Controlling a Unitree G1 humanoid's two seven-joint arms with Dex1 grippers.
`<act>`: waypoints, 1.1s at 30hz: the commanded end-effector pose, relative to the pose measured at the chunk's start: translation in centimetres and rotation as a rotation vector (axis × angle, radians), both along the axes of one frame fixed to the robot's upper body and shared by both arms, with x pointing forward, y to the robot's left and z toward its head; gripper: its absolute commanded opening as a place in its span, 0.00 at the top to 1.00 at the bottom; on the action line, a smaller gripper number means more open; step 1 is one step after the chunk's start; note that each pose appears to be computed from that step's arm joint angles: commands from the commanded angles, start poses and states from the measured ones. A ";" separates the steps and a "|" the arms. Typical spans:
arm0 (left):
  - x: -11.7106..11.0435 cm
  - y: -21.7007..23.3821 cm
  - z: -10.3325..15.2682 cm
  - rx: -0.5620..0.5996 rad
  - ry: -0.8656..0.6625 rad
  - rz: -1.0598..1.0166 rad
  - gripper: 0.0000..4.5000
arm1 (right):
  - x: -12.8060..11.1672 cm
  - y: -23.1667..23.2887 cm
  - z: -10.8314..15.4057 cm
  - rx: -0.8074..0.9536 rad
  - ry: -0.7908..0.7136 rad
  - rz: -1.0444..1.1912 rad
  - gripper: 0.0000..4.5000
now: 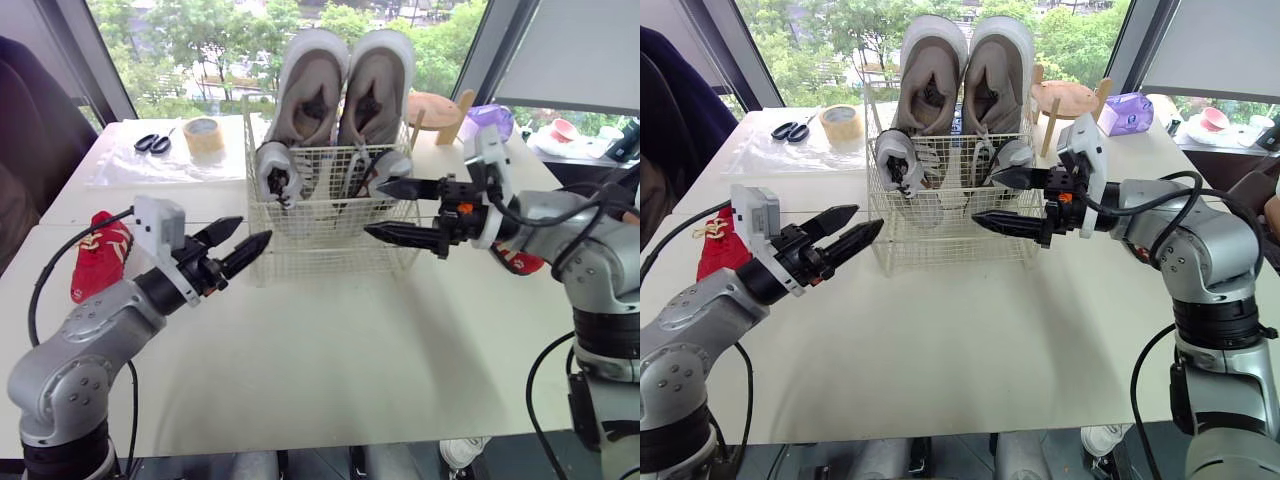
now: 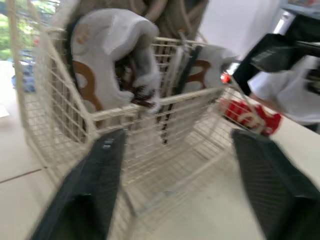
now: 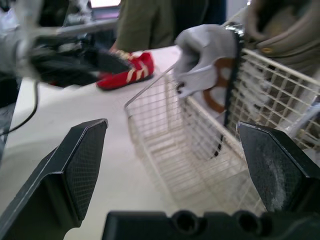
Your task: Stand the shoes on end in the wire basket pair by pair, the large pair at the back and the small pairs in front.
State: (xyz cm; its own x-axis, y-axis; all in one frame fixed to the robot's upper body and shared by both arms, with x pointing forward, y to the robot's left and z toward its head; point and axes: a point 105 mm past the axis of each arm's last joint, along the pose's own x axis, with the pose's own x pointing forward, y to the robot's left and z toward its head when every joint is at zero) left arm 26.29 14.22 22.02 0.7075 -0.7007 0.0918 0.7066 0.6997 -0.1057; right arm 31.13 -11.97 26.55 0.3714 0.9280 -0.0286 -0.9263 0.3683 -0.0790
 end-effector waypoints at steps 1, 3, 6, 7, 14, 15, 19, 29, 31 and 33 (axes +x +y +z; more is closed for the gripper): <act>-1.5 -1.5 0.9 0.002 -0.012 -0.137 0.01 | -0.8 -1.4 1.7 0.068 -0.009 -0.021 0.00; -1.6 -2.1 1.1 -0.011 0.002 -0.190 0.01 | -1.1 -1.7 1.7 0.052 0.012 -0.017 0.00; -2.3 -3.5 1.2 -0.007 0.023 -0.295 0.01 | -1.9 -2.5 1.5 0.013 0.043 -0.035 0.00; -2.6 -3.9 1.2 -0.005 0.028 -0.331 0.01 | -2.1 -3.1 1.4 -0.002 0.051 -0.068 0.00; -2.9 -6.6 0.1 0.013 0.078 -0.494 0.01 | -0.8 -10.6 2.2 -0.045 -0.110 -0.588 0.00; -2.7 -7.0 0.1 0.003 0.080 -0.515 0.01 | -0.6 -11.9 2.7 -0.008 -0.140 -0.673 0.00; -2.6 -8.4 -0.4 -0.027 0.083 -0.603 0.01 | -1.3 -17.0 0.4 0.030 -0.138 -0.978 0.00; -3.1 -9.8 -1.6 -0.082 0.078 -0.560 0.01 | -1.5 -22.7 -6.8 -0.004 -0.048 -1.187 0.00; -3.0 -9.5 -2.4 -0.054 0.086 -0.521 0.01 | -0.7 -23.3 -7.6 -0.054 -0.054 -1.207 0.00; -3.0 -9.4 -2.9 -0.037 0.089 -0.499 0.01 | -0.1 -24.1 -8.6 -0.060 -0.032 -1.228 0.00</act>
State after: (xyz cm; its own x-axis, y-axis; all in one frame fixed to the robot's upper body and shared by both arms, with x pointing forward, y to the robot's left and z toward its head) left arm 23.77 5.02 18.54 0.2973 -0.9525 0.0660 0.9287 0.2724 -0.2516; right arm 30.68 -35.53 16.70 0.9963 -0.0272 -0.0815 0.0187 0.9944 -0.1038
